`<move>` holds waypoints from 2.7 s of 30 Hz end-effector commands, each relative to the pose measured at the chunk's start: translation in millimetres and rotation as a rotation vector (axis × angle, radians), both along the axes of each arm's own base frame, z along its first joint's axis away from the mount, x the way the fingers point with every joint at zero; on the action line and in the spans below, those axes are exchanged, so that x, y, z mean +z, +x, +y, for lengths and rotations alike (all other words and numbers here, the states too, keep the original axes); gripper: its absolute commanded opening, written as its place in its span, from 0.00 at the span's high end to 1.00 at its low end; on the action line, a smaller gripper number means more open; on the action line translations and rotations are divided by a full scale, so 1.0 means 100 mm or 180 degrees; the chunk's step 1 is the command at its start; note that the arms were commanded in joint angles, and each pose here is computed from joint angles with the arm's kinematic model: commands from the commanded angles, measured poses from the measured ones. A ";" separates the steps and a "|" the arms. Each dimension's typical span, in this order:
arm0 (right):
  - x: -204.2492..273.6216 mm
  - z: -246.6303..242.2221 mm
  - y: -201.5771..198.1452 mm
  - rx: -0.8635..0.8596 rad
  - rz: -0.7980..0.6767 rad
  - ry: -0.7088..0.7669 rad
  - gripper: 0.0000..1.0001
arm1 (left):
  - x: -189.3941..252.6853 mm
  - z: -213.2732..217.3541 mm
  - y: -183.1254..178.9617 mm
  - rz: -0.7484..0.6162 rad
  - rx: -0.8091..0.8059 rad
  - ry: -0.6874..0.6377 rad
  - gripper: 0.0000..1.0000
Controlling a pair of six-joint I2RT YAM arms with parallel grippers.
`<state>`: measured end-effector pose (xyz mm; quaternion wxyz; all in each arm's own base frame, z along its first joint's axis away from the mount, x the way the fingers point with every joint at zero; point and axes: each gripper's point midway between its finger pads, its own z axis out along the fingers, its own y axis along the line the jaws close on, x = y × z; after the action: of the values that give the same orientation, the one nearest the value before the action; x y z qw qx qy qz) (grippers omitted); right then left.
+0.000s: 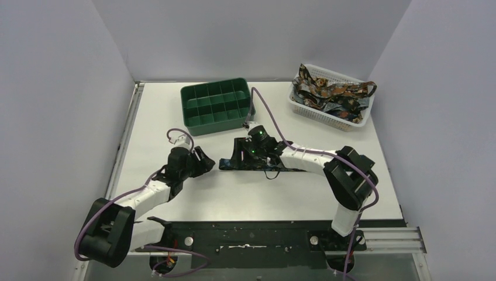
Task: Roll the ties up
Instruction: Roll the tie at the center of the board.
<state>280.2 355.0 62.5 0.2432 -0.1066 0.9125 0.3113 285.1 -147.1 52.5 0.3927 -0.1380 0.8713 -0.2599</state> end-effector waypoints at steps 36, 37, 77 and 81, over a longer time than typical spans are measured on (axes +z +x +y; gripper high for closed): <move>-0.32 0.58 0.25 0.3050 -0.2313 -0.0486 0.17 | 0.20 0.62 -0.02 0.0052 0.0594 -0.0499 0.46; -0.33 0.55 0.25 0.3067 -0.2297 -0.0484 0.19 | 0.19 0.63 -0.02 0.0059 0.0601 -0.0486 0.47; -0.33 0.87 -0.07 0.3341 -0.2192 -0.0345 0.34 | 0.19 0.65 -0.06 0.0042 0.0619 -0.0472 0.46; 0.21 0.92 -0.02 0.3005 -0.2467 -0.0155 0.24 | 0.21 0.64 -0.04 0.0019 0.0615 -0.0491 0.46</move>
<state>274.0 441.2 23.1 0.3252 -0.6397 0.6295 0.2978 274.7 -81.2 61.6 0.3858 -0.2587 0.8429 -0.2713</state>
